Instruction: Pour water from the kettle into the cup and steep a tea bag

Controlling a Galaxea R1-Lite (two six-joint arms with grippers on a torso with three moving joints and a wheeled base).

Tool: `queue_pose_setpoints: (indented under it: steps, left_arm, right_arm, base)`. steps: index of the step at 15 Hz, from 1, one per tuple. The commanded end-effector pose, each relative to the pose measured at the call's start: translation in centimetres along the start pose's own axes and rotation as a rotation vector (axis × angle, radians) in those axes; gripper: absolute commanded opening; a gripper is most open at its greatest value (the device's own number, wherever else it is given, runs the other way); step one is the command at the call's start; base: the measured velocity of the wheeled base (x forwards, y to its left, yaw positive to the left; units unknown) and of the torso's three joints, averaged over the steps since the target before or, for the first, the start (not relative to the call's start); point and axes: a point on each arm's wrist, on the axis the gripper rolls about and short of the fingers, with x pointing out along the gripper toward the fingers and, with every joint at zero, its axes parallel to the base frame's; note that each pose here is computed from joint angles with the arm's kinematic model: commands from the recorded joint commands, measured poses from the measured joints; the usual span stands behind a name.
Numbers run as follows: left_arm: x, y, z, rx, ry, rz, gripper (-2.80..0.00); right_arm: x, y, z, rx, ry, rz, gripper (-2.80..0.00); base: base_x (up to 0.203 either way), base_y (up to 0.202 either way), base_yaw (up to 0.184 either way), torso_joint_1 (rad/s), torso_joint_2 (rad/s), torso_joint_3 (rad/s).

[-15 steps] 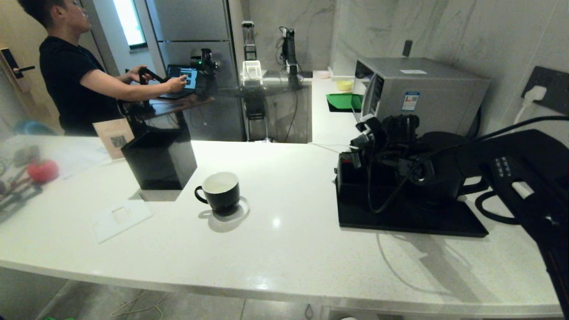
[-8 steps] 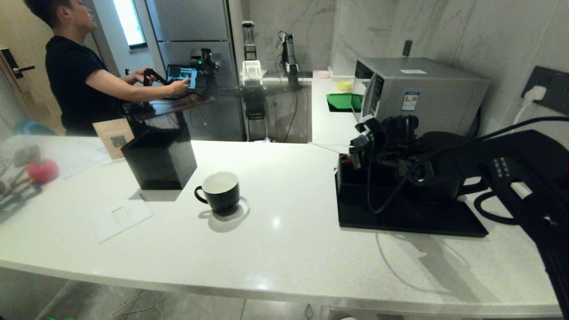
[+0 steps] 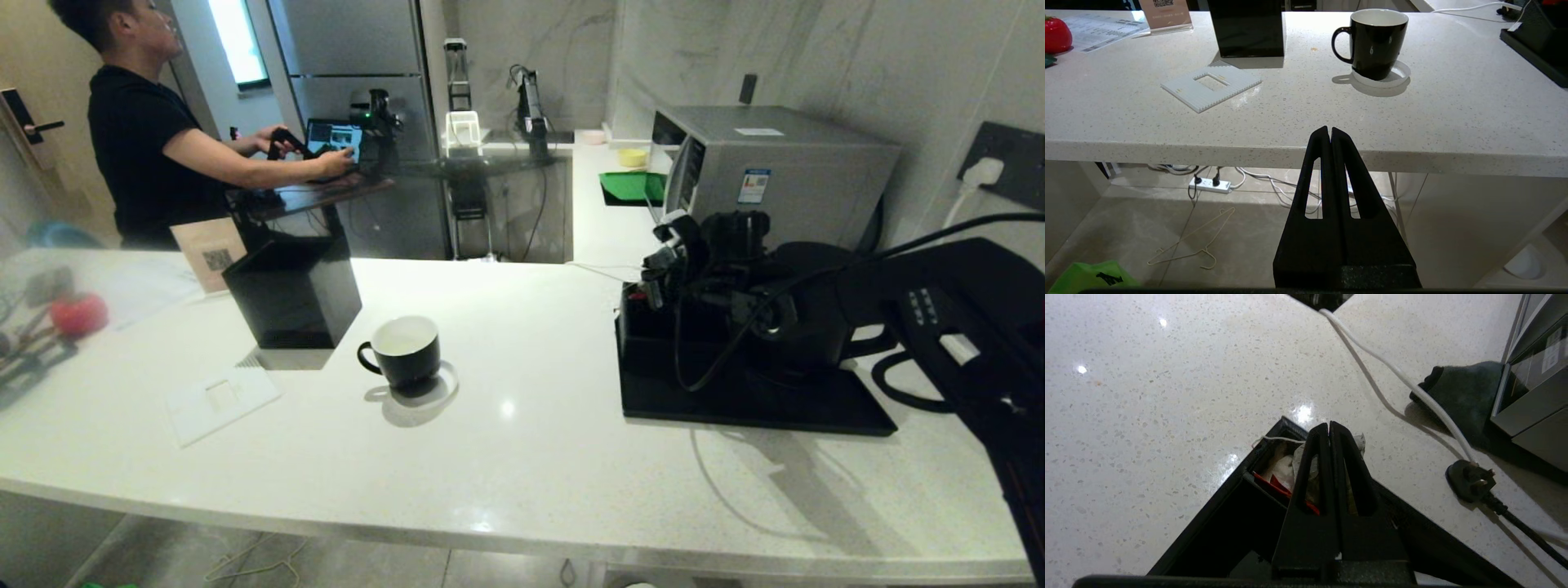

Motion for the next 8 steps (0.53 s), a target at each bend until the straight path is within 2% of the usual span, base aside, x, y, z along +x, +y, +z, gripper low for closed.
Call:
queue_pose_setpoints:
  steps: [1, 8]
  left_arm:
    - [0.0, 0.0, 0.0, 0.0, 0.0, 0.0, -2.8]
    - [0.0, 0.0, 0.0, 0.0, 0.0, 0.0, -2.8]
  right_arm:
    - [-0.3, -0.2, 0.7, -0.005, -0.022, -0.005, -2.8]
    - [-1.3, -0.4, 2.2, -0.012, -0.067, -0.015, -2.8]
  base:
    - [0.0, 0.0, 0.0, 0.0, 0.0, 0.0]
    - [0.0, 0.0, 0.0, 0.0, 0.0, 0.0]
